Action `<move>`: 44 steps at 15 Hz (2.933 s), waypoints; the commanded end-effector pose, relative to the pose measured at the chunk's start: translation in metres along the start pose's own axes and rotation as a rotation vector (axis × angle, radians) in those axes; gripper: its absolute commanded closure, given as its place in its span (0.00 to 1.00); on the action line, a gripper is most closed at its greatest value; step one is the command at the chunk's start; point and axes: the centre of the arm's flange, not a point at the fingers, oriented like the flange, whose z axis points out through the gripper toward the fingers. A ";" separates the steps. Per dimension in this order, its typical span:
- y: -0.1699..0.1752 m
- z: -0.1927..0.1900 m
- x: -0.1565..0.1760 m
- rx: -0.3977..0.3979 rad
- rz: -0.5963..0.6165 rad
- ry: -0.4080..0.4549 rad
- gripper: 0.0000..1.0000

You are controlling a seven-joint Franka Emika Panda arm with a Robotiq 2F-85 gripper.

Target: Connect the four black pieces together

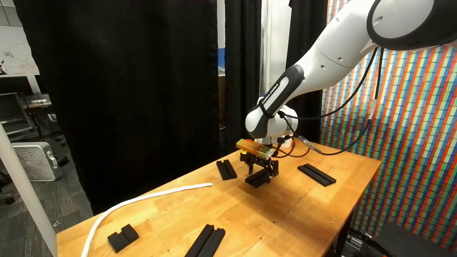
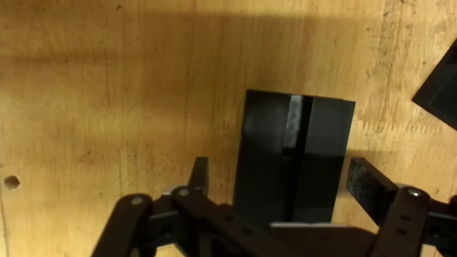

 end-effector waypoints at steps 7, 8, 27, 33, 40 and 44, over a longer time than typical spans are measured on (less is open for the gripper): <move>-0.013 0.006 0.009 0.004 0.015 0.000 0.32; -0.014 0.006 0.009 0.003 0.015 0.000 0.42; -0.019 0.005 -0.195 -0.044 -0.428 -0.026 0.54; -0.011 0.010 -0.214 -0.075 -0.493 -0.031 0.54; -0.001 0.019 -0.232 -0.089 -0.510 -0.051 0.54; 0.007 0.022 -0.241 -0.094 -0.513 -0.057 0.54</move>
